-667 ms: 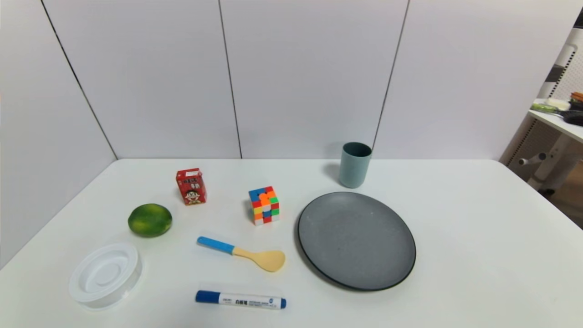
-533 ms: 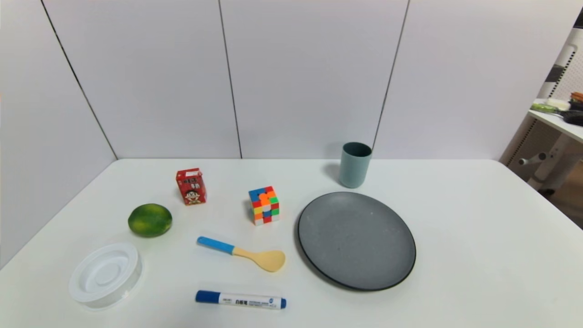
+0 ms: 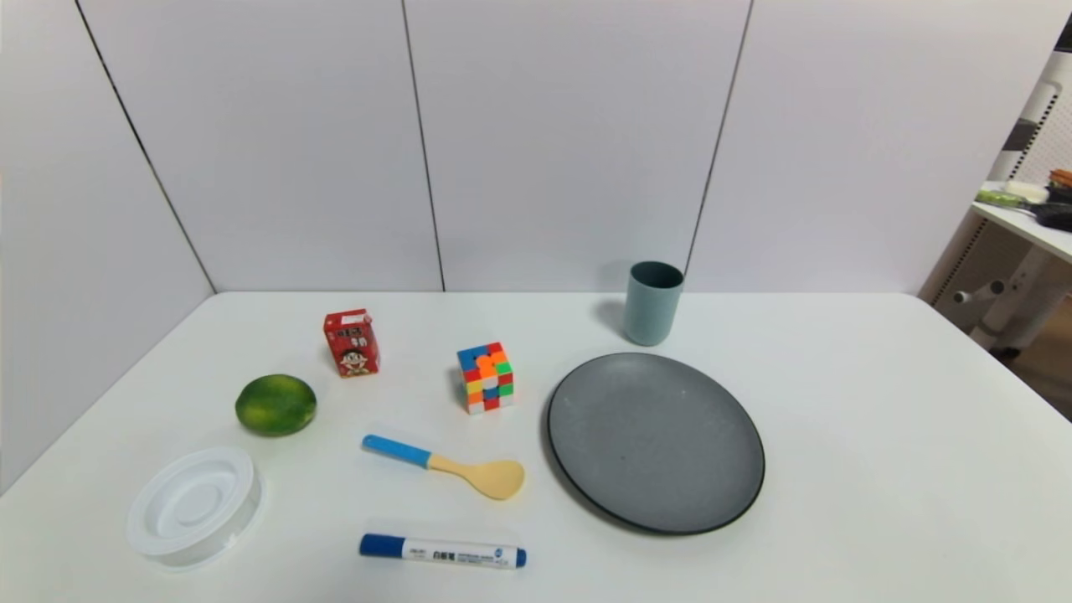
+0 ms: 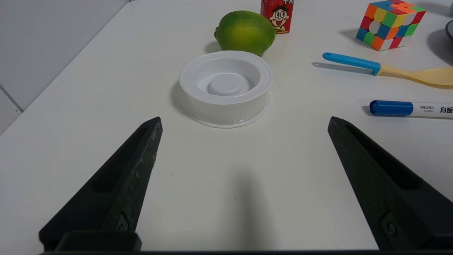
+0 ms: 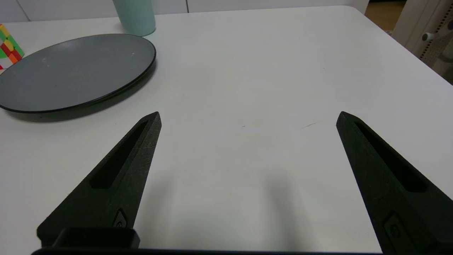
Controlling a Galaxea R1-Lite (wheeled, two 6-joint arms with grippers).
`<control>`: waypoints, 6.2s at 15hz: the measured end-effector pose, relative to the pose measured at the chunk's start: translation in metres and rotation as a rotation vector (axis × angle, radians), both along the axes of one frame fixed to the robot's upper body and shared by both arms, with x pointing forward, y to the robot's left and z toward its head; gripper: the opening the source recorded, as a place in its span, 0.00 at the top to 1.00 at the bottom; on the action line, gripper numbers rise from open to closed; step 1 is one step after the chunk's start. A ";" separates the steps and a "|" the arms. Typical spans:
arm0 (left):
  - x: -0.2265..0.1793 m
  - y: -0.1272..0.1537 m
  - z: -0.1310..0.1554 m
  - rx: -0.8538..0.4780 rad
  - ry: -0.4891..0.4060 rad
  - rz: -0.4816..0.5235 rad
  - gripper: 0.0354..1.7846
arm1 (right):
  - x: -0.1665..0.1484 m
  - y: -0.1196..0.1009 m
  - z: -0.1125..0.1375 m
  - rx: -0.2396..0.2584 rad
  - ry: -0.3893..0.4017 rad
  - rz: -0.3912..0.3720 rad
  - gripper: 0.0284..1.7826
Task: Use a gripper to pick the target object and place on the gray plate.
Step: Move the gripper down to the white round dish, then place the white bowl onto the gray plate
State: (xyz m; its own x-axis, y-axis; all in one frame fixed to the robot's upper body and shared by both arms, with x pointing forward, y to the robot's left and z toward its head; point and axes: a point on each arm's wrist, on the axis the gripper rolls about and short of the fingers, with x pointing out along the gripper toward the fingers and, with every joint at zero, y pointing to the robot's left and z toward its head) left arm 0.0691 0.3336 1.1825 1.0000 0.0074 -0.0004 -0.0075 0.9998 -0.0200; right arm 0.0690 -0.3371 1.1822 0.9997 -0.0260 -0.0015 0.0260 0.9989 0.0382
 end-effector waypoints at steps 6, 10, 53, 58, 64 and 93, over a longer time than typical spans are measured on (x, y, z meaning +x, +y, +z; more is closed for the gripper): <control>0.004 0.000 0.007 -0.001 0.048 0.003 0.06 | 0.000 0.000 0.000 0.000 0.000 0.000 0.04; 0.011 0.000 0.051 -0.005 0.053 0.001 0.06 | 0.000 0.000 0.000 0.000 0.000 0.000 0.04; 0.213 -0.032 0.080 0.172 0.974 -0.213 0.06 | 0.000 0.000 0.000 0.000 0.000 0.000 0.04; 0.221 -0.038 0.080 0.178 0.959 -0.230 0.06 | 0.000 0.000 0.000 0.000 0.000 0.000 0.04; 0.228 -0.040 0.073 0.179 0.983 -0.231 0.06 | 0.000 0.000 0.000 0.000 0.000 0.000 0.04; 0.222 -0.040 0.065 0.164 1.023 -0.229 0.90 | 0.000 0.000 0.000 0.000 0.000 0.000 0.04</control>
